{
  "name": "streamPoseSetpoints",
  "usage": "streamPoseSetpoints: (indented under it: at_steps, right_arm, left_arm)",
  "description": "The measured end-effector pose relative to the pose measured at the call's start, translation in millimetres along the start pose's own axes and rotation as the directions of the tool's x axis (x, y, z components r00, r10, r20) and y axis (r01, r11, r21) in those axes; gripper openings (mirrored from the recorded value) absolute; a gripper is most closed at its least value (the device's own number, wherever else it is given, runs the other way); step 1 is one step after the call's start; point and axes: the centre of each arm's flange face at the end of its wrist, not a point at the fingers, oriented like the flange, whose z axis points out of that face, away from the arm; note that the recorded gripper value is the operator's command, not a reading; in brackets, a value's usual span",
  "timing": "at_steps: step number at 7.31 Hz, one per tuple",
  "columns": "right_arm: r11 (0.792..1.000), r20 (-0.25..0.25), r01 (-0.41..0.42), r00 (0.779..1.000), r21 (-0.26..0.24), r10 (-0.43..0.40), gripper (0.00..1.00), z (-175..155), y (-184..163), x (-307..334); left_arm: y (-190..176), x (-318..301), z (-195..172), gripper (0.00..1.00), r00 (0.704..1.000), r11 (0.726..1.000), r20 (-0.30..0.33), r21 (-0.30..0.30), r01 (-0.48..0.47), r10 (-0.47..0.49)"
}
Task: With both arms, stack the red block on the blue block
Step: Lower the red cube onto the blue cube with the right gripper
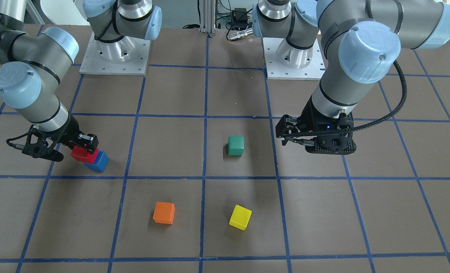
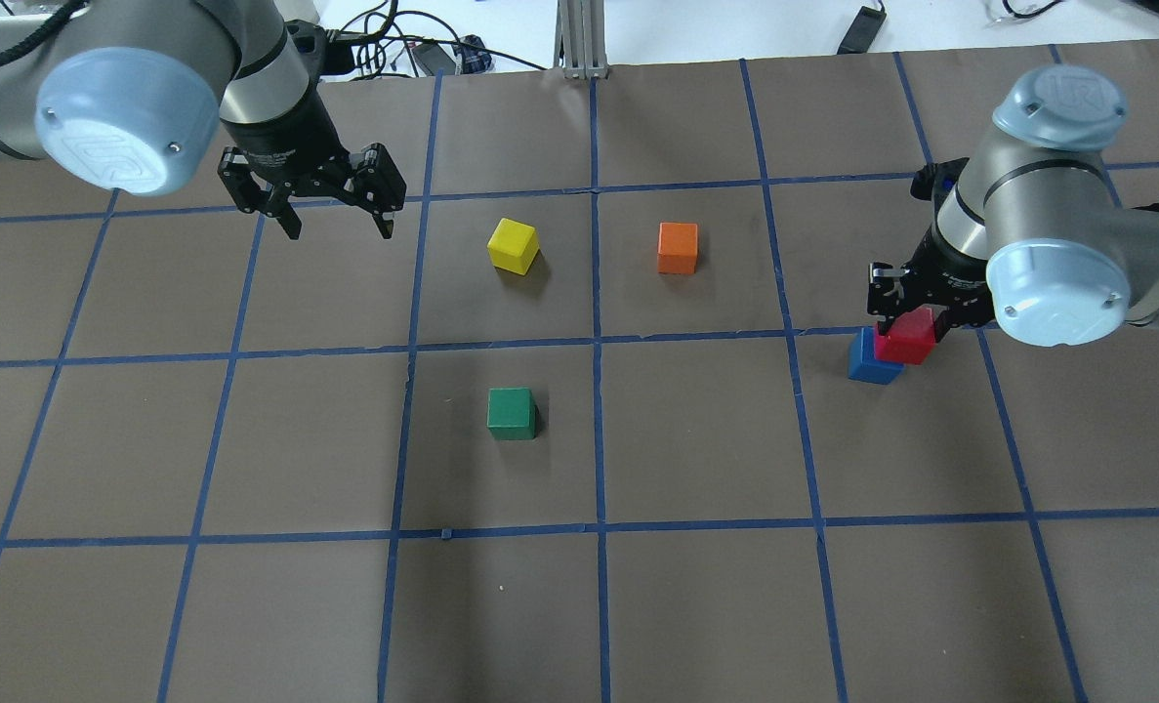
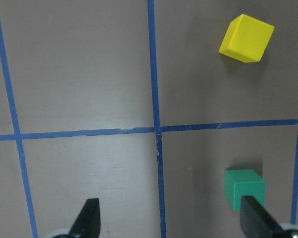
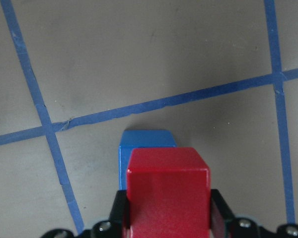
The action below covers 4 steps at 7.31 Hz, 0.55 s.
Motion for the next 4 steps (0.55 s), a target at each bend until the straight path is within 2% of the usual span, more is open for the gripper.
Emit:
streamPoseSetpoints:
  at_steps: [4]
  right_arm:
    - [1.0,0.002,-0.006,1.0,0.005,0.006,0.02,2.0,-1.9,-1.4]
  left_arm:
    - [-0.3,0.3,-1.0,1.0,1.0,1.0,-0.003,0.002,0.001,-0.001]
